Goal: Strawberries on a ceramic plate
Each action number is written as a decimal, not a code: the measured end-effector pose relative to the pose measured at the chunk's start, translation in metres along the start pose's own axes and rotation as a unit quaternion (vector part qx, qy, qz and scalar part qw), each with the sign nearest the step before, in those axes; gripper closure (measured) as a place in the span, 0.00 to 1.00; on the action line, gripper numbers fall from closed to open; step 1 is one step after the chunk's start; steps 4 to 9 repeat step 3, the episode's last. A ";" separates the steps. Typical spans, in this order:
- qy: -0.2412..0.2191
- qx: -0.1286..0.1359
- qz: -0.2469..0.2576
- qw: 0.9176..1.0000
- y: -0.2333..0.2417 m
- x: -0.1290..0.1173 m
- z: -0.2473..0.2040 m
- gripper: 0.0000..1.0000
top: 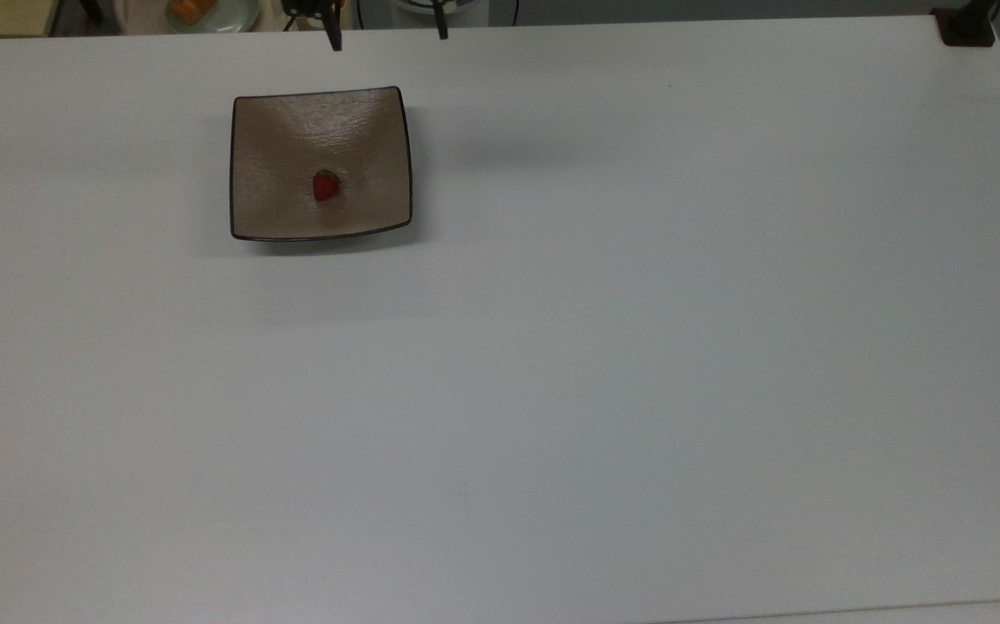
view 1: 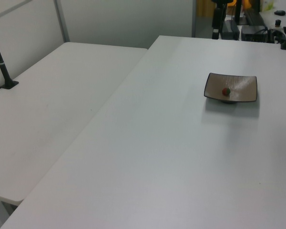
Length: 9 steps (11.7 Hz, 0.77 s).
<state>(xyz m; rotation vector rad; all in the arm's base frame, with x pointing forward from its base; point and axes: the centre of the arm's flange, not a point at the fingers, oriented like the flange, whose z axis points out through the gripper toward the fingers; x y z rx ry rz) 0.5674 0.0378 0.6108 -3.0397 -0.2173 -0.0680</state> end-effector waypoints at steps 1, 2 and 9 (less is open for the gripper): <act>0.003 0.000 -0.003 1.000 -0.007 0.001 0.000 0.00; 0.004 0.000 -0.005 1.000 -0.009 0.002 0.000 0.00; 0.004 -0.001 -0.006 1.000 -0.009 0.002 0.000 0.00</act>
